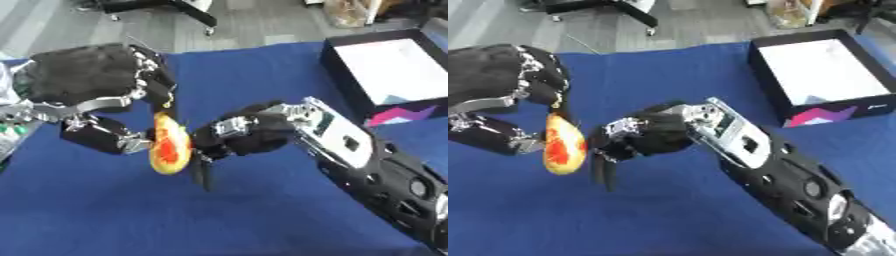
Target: Pick up the objects with one hand, pass them to the other hand, and then place them into the box on the other side of the table.
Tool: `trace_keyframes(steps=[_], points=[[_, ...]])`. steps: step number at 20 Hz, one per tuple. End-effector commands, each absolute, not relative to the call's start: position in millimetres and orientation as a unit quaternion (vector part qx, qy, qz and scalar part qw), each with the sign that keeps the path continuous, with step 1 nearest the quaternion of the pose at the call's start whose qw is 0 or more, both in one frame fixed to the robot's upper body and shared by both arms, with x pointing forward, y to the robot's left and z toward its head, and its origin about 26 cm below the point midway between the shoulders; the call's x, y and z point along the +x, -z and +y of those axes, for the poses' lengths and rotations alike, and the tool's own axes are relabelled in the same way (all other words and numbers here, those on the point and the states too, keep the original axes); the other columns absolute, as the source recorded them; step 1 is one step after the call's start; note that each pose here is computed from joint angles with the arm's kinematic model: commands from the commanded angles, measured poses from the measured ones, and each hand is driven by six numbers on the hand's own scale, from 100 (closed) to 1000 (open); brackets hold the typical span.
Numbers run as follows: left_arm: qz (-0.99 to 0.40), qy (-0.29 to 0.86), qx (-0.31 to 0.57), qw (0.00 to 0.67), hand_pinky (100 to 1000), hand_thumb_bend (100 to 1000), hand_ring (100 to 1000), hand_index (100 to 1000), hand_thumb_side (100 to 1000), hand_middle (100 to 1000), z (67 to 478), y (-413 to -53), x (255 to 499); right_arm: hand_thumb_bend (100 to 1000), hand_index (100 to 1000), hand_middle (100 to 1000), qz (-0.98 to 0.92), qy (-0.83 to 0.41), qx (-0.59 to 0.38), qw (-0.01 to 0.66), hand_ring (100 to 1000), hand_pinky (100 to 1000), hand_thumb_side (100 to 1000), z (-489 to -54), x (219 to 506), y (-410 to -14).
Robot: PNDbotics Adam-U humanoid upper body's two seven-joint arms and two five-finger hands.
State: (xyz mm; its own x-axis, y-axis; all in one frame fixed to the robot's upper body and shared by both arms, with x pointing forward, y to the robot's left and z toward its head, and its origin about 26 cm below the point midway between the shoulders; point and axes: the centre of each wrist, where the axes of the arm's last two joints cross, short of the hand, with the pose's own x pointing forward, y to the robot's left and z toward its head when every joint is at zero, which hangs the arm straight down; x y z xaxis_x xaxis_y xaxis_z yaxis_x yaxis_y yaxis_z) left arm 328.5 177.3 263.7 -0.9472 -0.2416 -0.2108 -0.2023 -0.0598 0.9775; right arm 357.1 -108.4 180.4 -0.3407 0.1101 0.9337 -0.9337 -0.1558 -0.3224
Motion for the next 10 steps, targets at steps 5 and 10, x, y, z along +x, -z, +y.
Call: trace_keyframes(steps=[5, 10], points=[[-0.683, 0.710, 0.169, 0.005, 701, 100, 487, 412, 100, 378, 176.3, -271.6, 328.8, 100, 893, 615, -0.513, -0.664, 0.386, 0.384, 614, 1000, 1000, -103.8, 353.5, -192.4], [-0.689, 0.705, 0.165, 0.000, 700, 100, 486, 410, 100, 377, 172.2, -274.6, 327.7, 100, 893, 616, -0.514, -0.672, 0.373, 0.380, 615, 1000, 1000, -100.2, 354.4, -189.8]])
